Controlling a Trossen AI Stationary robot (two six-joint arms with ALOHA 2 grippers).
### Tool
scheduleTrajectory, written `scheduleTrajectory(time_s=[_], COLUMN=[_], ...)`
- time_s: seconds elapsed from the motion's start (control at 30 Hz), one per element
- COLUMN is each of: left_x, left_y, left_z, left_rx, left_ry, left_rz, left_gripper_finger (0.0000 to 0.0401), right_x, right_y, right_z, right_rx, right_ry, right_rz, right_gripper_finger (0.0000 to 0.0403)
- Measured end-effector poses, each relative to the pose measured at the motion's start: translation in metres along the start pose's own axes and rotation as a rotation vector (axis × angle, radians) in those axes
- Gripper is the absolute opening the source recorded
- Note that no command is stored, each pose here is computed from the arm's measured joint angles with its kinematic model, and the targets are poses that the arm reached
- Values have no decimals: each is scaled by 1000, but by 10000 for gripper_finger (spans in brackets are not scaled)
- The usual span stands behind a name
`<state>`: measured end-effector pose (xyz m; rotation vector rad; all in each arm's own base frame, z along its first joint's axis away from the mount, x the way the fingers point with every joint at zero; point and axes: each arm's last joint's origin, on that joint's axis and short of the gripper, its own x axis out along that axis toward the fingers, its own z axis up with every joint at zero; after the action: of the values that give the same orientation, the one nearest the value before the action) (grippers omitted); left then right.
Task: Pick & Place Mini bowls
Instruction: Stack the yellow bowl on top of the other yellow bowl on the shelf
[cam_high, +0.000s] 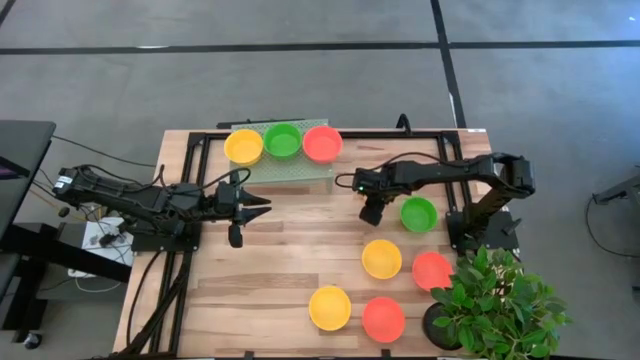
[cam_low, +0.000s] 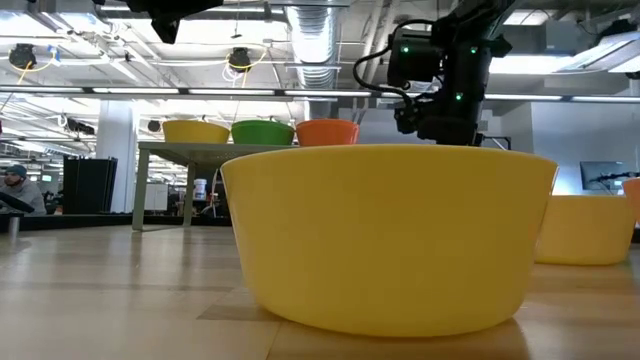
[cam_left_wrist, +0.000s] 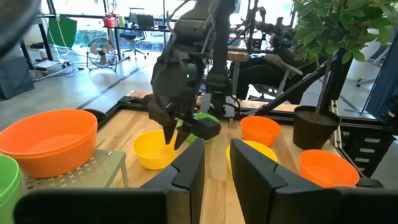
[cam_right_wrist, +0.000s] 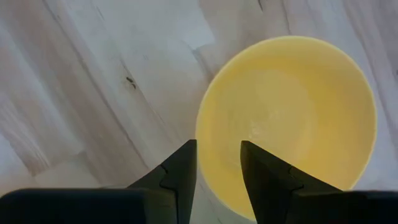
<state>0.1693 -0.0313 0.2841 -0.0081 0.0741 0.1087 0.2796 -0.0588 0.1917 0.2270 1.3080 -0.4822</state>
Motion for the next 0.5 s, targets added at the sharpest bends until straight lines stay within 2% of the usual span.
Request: scheduleTrajectory(time_s=[0.5], left_x=[0], left_y=[0], left_z=[0], left_rx=[0], left_ry=[0], left_rz=[-1], left_gripper_finger=[78], right_x=[12], right_y=[1], right_z=[-9], right_rx=[-6], right_ry=[5], right_rz=[20], right_gripper_finger=[119])
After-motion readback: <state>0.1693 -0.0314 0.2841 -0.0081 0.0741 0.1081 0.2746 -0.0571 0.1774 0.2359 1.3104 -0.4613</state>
